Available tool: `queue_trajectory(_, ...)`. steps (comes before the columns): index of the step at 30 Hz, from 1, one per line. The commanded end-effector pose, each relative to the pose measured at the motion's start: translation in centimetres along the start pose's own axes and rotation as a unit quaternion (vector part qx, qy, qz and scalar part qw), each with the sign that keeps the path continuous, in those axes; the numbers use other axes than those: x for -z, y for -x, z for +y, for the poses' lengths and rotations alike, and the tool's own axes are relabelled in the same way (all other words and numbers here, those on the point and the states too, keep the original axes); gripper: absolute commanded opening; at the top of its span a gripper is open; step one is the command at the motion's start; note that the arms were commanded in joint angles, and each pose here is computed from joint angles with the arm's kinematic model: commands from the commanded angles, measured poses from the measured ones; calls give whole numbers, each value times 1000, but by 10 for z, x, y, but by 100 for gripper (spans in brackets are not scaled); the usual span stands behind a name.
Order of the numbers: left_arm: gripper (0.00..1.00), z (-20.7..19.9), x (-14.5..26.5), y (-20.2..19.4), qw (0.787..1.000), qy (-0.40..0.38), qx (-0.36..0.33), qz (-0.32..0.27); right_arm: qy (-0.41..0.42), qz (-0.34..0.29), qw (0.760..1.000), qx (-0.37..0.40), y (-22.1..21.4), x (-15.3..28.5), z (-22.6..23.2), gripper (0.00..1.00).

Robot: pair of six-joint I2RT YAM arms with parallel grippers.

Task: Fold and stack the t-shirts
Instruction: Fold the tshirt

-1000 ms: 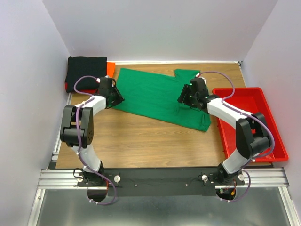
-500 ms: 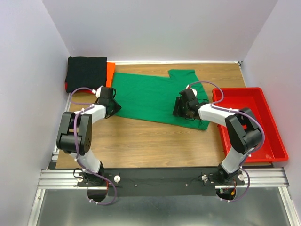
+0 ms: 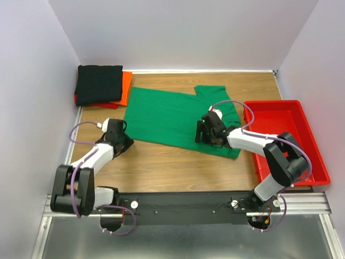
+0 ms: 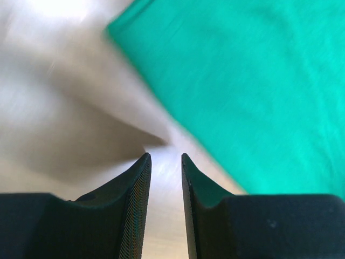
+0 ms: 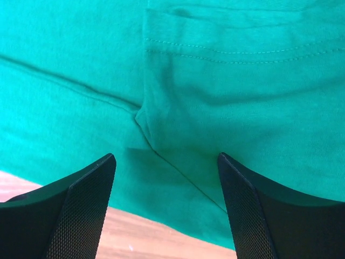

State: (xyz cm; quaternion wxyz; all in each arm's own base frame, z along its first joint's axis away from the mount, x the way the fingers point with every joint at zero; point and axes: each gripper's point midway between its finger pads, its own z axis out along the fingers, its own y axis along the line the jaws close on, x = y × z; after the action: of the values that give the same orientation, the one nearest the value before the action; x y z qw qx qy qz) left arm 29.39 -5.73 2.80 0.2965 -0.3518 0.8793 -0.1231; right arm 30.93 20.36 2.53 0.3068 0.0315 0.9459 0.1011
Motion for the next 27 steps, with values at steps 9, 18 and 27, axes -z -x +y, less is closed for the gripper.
queue_trajectory(9, 38, -48, 49, 76, 989, -43, -57, -127, -37, 36, 999, 2, -26, 27, -16, 85)
queue_trajectory(18, 38, -75, -13, 67, 991, -1, -108, -77, -98, -55, 993, 21, 31, 41, -25, 96)
queue_trajectory(27, 36, -69, -52, 21, 993, 31, -115, -24, -119, -13, 993, 22, 4, 21, -37, 100)
